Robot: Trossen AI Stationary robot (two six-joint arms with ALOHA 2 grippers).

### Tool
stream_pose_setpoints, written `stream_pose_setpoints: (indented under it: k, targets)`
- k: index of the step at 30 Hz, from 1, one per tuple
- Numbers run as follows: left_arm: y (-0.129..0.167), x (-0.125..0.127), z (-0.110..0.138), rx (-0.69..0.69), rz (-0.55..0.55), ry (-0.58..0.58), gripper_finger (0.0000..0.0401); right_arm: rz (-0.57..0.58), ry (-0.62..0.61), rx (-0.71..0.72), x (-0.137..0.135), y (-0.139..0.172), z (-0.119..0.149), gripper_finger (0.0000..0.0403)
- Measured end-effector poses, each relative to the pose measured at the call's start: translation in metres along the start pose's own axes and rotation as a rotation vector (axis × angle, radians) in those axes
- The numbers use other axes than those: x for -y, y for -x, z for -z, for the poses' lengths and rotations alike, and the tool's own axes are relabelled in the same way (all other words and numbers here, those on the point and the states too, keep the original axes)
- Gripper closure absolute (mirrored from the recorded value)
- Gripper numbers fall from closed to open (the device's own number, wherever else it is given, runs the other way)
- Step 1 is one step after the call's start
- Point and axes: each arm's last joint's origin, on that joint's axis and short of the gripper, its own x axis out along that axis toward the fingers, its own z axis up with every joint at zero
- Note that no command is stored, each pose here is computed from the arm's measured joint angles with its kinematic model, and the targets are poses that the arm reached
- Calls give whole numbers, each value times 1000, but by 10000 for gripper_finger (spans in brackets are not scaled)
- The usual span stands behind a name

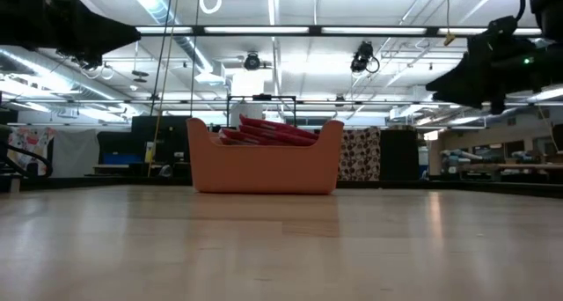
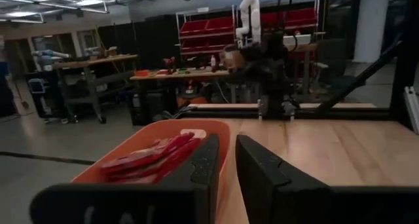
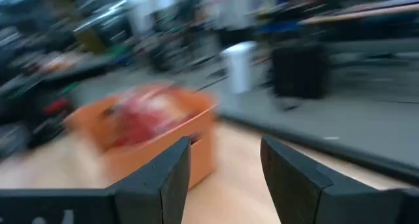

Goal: Sort popcorn bags into baskets
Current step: Return to Home Position

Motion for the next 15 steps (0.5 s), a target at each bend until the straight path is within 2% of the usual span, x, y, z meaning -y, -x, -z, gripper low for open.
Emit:
stream_pose_setpoints:
  k: [3, 6, 15]
  targets:
    - [0, 0, 0, -2, -2, 9, 348, 151, -52, 87, 5, 3, -7, 214]
    - [0, 0, 0, -2, -3, 40, 348, 215, -75, 139, 8, 5, -12, 214]
    - [0, 0, 0, -2, -3, 56, 348, 163, -105, 161, 6, 5, -16, 214]
